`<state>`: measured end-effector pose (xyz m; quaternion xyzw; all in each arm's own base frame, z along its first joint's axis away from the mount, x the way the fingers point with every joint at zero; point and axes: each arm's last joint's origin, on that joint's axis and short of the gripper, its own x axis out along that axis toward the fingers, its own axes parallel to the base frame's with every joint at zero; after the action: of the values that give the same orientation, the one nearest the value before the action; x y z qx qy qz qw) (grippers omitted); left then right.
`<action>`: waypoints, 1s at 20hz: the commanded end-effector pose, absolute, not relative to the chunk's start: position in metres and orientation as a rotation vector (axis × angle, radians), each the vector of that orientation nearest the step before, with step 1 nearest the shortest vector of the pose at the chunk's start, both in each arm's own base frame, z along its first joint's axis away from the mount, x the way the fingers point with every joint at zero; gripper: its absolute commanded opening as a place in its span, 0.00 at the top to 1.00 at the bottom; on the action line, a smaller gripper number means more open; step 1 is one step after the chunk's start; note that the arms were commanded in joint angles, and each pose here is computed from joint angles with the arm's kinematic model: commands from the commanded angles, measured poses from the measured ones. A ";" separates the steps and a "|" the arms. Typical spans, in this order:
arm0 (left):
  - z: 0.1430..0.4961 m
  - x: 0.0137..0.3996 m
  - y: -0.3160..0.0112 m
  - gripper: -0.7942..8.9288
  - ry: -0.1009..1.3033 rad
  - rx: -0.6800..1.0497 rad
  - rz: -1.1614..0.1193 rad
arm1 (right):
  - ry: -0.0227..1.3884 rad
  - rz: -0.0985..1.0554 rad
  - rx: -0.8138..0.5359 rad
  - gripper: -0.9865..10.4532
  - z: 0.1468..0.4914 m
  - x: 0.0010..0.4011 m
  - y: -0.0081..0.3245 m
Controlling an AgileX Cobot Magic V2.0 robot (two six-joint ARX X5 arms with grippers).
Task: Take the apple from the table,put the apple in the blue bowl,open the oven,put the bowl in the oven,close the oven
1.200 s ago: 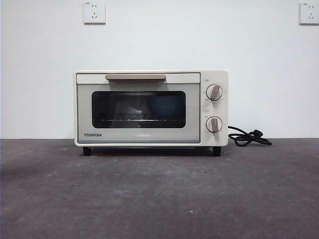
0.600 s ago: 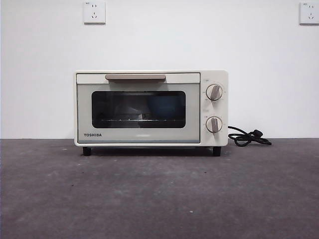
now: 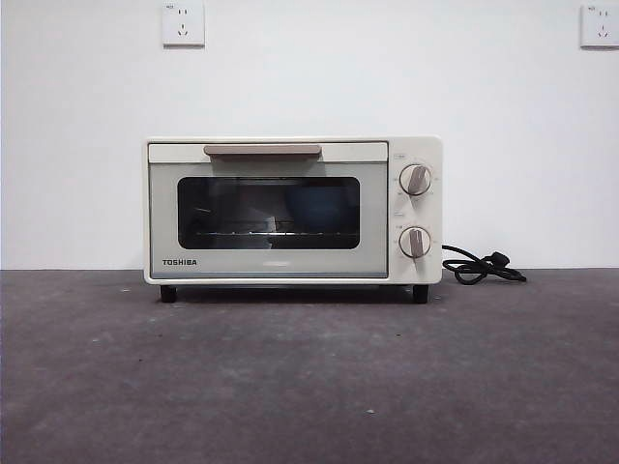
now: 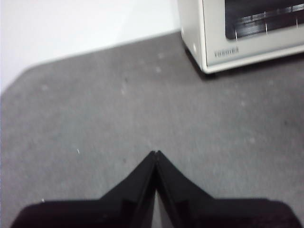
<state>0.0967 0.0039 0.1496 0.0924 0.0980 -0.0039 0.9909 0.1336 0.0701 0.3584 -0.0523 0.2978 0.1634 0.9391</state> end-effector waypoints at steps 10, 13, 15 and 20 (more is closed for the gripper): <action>0.149 0.096 0.005 0.92 0.172 0.055 0.029 | 0.615 0.327 -0.100 0.91 0.356 0.134 0.071; 0.150 0.096 0.005 0.92 0.166 0.045 0.030 | 0.615 0.327 -0.100 0.91 0.356 0.134 0.071; 0.149 0.097 0.005 0.92 0.174 0.045 0.029 | 0.615 0.327 -0.100 0.91 0.356 0.134 0.071; 0.149 0.097 0.005 0.92 0.174 0.045 0.029 | 0.615 0.327 -0.100 0.91 0.356 0.134 0.071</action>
<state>0.0961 0.0048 0.1518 0.0260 0.0855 0.0148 0.9959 0.1336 0.0701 0.3584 -0.0524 0.2980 0.1634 0.9390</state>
